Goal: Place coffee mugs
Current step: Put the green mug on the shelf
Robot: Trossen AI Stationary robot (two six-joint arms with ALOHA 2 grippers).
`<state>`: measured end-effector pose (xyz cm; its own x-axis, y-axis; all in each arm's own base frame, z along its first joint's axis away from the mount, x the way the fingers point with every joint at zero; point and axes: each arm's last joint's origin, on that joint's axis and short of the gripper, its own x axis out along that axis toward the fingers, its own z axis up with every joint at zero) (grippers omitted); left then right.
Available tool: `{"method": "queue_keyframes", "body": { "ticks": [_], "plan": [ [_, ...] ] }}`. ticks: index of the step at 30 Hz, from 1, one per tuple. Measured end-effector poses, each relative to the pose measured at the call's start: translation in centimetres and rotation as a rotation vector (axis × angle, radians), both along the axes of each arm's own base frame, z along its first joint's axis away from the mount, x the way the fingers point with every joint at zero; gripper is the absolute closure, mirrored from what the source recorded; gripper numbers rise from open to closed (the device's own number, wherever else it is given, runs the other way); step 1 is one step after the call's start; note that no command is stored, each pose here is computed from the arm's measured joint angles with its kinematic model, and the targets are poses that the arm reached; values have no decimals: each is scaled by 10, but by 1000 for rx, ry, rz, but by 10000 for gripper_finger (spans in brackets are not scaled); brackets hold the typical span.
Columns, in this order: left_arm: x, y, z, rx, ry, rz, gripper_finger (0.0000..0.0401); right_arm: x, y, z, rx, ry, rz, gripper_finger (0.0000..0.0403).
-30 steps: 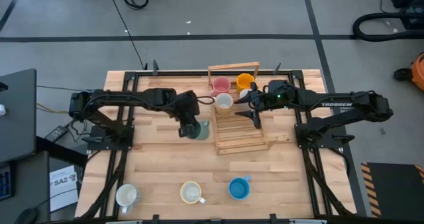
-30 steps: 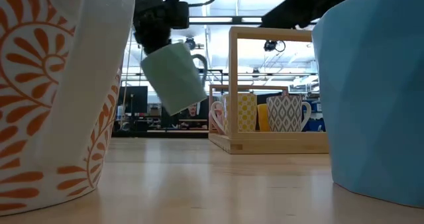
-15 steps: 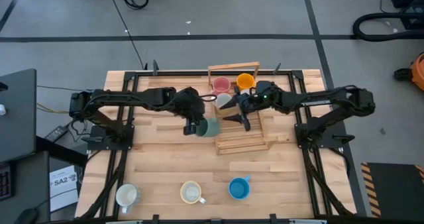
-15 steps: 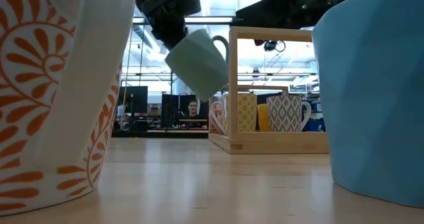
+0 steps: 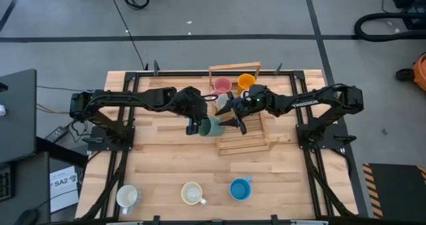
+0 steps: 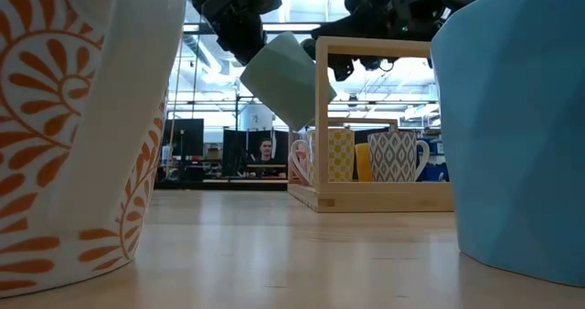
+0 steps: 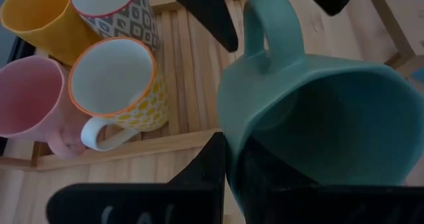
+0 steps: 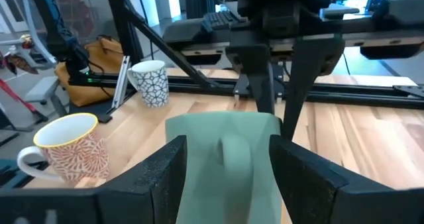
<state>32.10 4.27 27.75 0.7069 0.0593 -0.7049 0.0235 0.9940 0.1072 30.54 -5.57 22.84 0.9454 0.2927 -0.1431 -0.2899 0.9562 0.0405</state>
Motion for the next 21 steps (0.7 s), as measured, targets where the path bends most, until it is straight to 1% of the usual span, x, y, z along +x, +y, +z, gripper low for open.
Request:
{"method": "queue_keyframes", "body": {
  "ticks": [6,10,16,21],
  "plan": [
    [0,0,0,6,-4,-6,376,0,0,2,0,-15,-6,183],
    [2,0,2,11,-31,-7,376,0,-1,1,1,-11,-30,186],
    [3,0,3,35,-37,-29,376,0,0,1,10,-2,-30,205],
    [2,0,2,36,-32,-31,376,0,0,-2,17,23,-23,231]
  ]
}}
